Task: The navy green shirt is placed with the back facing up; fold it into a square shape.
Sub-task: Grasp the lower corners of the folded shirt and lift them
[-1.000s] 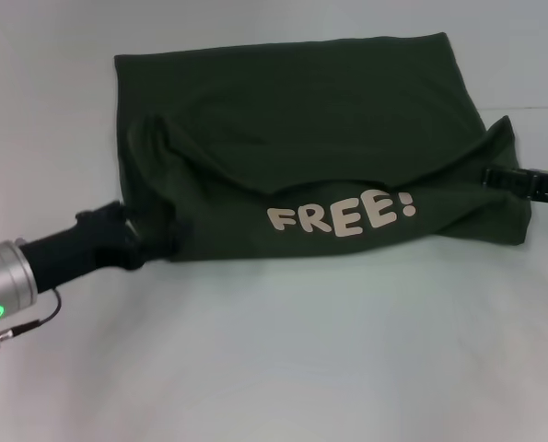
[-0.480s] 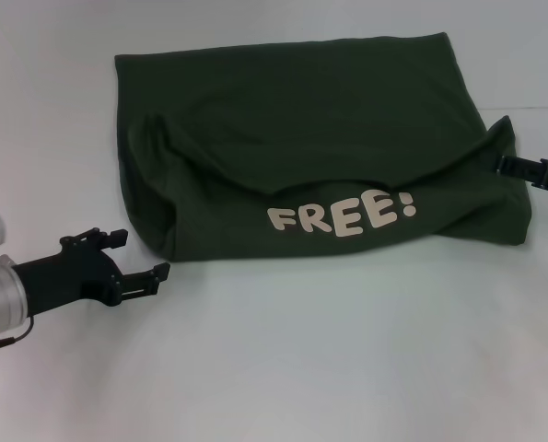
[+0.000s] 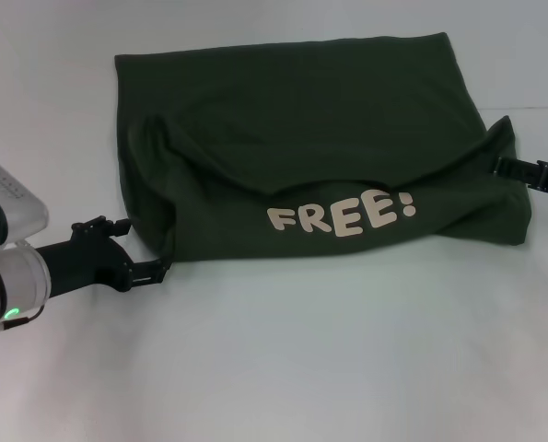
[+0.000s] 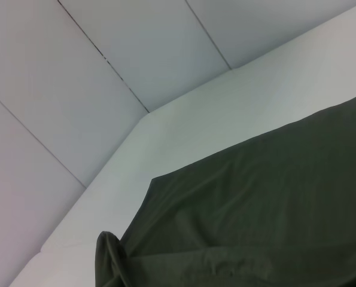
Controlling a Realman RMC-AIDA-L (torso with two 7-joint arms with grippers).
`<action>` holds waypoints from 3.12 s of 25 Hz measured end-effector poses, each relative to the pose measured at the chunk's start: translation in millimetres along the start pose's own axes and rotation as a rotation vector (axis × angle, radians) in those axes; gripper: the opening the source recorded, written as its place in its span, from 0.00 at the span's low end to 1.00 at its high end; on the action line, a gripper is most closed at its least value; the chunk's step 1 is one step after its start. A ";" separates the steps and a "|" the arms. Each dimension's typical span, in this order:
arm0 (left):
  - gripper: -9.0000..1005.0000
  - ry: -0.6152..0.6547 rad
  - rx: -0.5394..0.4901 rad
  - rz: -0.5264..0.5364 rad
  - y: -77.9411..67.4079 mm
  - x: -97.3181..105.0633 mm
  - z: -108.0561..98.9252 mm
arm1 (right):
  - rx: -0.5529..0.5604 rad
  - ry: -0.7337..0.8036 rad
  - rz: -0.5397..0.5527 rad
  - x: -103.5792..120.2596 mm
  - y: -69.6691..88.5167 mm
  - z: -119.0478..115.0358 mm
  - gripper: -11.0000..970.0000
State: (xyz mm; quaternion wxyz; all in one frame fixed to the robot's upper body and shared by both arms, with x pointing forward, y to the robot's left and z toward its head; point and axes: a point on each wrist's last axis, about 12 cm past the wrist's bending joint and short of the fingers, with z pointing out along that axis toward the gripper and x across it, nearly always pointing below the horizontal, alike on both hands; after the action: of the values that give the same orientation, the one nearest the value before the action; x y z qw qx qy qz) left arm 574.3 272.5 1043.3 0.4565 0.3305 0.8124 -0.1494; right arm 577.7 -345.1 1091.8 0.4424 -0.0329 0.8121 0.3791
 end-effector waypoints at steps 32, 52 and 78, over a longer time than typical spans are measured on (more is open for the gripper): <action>0.44 0.036 0.032 0.091 -9.1 -12.4 17.4 | 0.030 -0.032 0.017 2.8 -5.9 -6.8 0.61; 0.44 0.041 0.008 0.096 -3.8 -11.7 13.6 | 0.037 -0.034 0.017 2.5 -6.7 -6.8 0.61; 0.44 0.047 0.016 0.113 -7.4 -14.0 17.8 | 0.051 -0.035 0.026 6.1 -9.2 -9.1 0.60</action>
State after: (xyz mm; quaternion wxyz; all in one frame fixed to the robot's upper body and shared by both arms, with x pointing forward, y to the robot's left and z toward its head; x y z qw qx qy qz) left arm 585.9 251.7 1045.1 0.4425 0.3831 0.8016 -0.1222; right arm 571.3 -355.8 1084.8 0.4522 -0.0047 0.8141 0.3644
